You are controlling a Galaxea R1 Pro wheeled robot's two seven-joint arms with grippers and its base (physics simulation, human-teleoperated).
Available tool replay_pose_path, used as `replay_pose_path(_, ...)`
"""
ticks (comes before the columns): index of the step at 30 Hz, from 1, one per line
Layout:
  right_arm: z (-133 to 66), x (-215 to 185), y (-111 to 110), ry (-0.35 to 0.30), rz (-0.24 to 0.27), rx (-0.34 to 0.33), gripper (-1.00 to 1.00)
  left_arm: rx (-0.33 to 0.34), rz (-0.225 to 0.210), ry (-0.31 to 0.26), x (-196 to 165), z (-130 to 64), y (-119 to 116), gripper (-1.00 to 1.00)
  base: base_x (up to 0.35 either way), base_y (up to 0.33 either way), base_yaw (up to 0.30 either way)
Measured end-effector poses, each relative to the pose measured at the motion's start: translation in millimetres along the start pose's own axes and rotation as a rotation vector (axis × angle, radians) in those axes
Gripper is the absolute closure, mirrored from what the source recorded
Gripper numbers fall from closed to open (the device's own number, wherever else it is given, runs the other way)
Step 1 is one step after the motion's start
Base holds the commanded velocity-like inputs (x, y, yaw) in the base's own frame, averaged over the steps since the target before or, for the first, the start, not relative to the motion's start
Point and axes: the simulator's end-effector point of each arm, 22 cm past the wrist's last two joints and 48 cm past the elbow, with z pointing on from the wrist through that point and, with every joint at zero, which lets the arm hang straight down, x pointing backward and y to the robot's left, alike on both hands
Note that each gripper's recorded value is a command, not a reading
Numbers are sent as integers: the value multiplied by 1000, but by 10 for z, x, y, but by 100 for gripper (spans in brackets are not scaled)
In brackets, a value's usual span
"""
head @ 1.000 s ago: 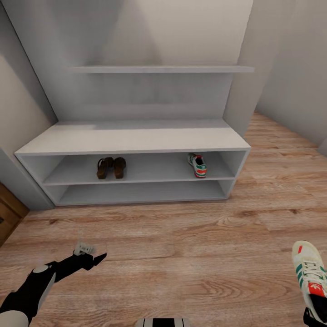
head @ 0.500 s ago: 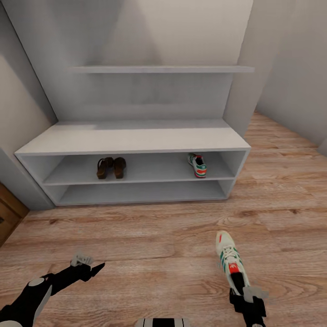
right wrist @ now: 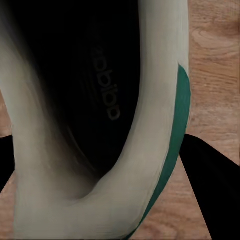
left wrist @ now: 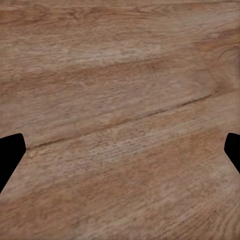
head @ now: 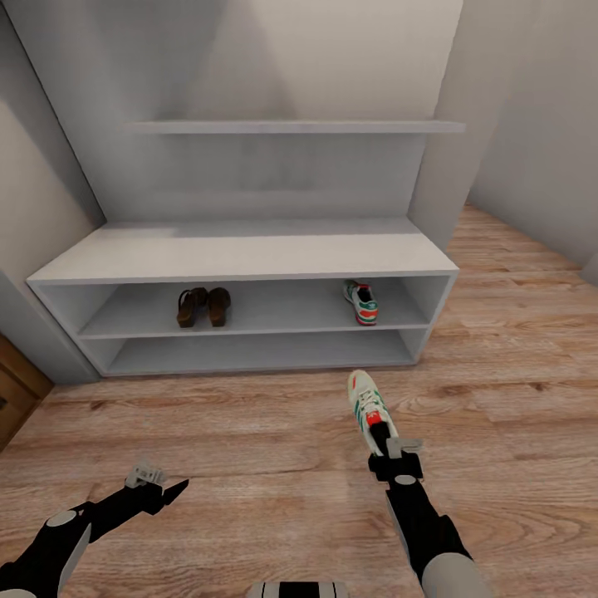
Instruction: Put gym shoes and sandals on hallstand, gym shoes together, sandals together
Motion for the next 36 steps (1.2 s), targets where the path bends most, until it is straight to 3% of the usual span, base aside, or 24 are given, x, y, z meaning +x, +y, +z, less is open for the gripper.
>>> replay_pose_path(4, 33, -277, 2, 13, 3, 2, 100, 18, -2, 3, 18, -3, -42, -100, 0, 0, 16)
replay_pose_path(5, 52, -421, -25, 14, 3, 7, 100, 58, -9, 10, 89, -39, -127, -100, 0, 0, 97)
replay_pose_path(9, 69, -459, -30, 17, 5, 7, 100, 108, -32, 1, 143, -104, -210, -100, 0, 0, 149)
replay_pose_path(11, 77, -453, -26, 19, 5, 6, 100, 143, -25, -5, 161, -123, -285, -100, 0, 0, 166)
replay_pose_path(15, 92, -452, -26, 20, 5, 7, 100, 276, 31, -38, 197, -223, -566, -100, 0, 0, 170)
replay_pose_path(18, 99, -467, -37, 16, 6, 9, 100, 318, 39, -46, 206, -265, -640, -100, 0, 0, 171)
replay_pose_path(30, 120, -554, -110, -3, 16, 25, 100, 299, -2, -96, 153, -338, -516, -100, 0, 0, 146)
replay_pose_path(32, 110, -627, -149, -17, 33, 31, 100, 298, -3, -97, 153, -338, -513, -100, 0, 0, 28)
replay_pose_path(36, 79, -780, -210, -36, 143, 23, 100, 299, -4, -98, 152, -334, -519, -100, 0, 0, 9)
